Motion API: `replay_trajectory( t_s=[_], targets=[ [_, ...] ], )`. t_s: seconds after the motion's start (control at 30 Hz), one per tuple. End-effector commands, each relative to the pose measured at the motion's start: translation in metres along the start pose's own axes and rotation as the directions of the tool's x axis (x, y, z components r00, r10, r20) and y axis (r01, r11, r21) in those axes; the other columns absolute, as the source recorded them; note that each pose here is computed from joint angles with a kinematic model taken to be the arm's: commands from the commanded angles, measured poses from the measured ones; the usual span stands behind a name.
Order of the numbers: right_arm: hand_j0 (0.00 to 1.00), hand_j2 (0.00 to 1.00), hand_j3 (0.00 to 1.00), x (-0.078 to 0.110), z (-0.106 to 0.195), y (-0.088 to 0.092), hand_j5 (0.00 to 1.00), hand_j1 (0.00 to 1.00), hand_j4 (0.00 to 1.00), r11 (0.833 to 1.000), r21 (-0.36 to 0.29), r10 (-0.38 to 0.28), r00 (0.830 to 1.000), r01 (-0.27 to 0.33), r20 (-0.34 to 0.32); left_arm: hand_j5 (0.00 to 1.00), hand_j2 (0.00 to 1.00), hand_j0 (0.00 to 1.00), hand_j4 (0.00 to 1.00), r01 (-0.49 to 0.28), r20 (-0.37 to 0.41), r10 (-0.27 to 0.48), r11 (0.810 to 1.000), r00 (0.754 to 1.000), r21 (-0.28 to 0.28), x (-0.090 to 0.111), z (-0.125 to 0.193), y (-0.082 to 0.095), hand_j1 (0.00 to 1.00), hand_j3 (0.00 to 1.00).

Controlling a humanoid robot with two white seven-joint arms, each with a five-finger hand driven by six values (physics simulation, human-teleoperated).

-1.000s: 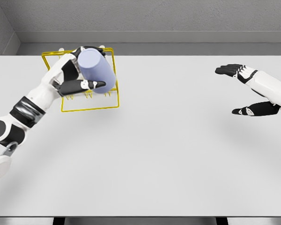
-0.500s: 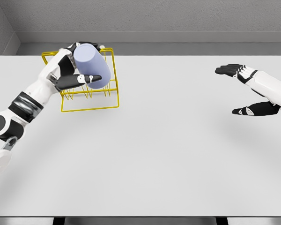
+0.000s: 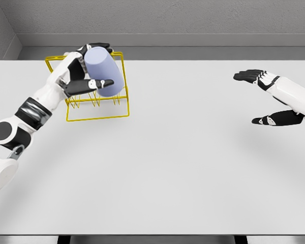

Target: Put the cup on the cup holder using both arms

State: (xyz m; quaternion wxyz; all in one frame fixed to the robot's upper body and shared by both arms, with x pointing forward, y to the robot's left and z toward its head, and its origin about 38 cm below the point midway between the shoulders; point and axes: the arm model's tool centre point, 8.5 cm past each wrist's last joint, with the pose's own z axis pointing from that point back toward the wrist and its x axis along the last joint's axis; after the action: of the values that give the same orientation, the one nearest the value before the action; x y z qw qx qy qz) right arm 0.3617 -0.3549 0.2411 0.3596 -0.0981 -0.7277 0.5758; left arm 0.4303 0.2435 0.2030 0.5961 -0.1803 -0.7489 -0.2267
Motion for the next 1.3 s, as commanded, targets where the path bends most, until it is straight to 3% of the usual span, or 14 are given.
replay_trajectory(
  t_s=[0.0,0.2,0.27,0.53,0.77,0.93,1.1,1.27],
  targets=[
    [1.00,1.00,1.00,0.000,0.000,-0.001,1.00,1.00,1.00,1.000,-0.005,-0.006,1.000,0.006,0.001,0.89,0.89,0.89,0.89,0.000,0.001,0.000,1.000,1.000,-0.003,0.000,0.000,-0.001,0.89,0.89],
    [1.00,1.00,1.00,0.000,0.000,-0.001,1.00,1.00,1.00,1.000,-0.005,-0.006,1.000,0.006,0.001,0.89,0.89,0.89,0.89,0.000,0.004,0.000,1.000,1.000,-0.005,0.001,0.000,-0.002,0.89,0.89],
    [1.00,1.00,1.00,0.000,0.000,-0.001,1.00,1.00,1.00,1.000,-0.005,-0.006,1.000,0.006,0.001,0.80,0.80,0.80,0.80,-0.002,0.008,0.002,1.000,1.000,-0.005,0.003,-0.001,-0.002,0.80,0.80],
    [1.00,1.00,1.00,0.000,0.000,-0.001,1.00,1.00,1.00,1.000,-0.005,-0.006,1.000,0.006,0.001,0.79,0.79,0.79,0.79,0.000,0.007,0.000,1.000,1.000,-0.016,0.003,-0.002,-0.005,0.79,0.79],
    [1.00,1.00,1.00,0.000,0.000,-0.001,1.00,1.00,1.00,1.000,-0.005,-0.006,1.000,0.006,0.001,0.80,0.80,0.80,0.80,0.032,0.052,-0.029,0.998,0.998,-0.055,0.024,0.004,-0.012,0.80,0.80],
    [1.00,1.00,1.00,0.000,0.000,-0.001,1.00,1.00,1.00,1.000,-0.005,-0.006,1.000,0.006,0.001,0.83,0.83,0.83,0.83,0.129,0.024,-0.127,0.989,0.992,-0.067,0.038,0.027,0.008,0.83,0.83],
    [1.00,1.00,1.00,0.000,0.000,-0.001,1.00,1.00,1.00,1.000,-0.005,-0.006,1.000,0.006,0.001,0.87,0.87,0.87,0.87,0.206,-0.004,-0.206,0.977,0.979,-0.050,0.050,0.058,0.042,0.87,0.87],
    [1.00,1.00,1.00,0.000,0.000,-0.001,1.00,1.00,1.00,1.000,-0.005,-0.006,1.000,0.006,0.001,1.00,1.00,1.00,1.00,0.220,-0.008,-0.220,0.974,0.976,0.048,0.057,0.092,0.070,1.00,1.00]
  ],
)
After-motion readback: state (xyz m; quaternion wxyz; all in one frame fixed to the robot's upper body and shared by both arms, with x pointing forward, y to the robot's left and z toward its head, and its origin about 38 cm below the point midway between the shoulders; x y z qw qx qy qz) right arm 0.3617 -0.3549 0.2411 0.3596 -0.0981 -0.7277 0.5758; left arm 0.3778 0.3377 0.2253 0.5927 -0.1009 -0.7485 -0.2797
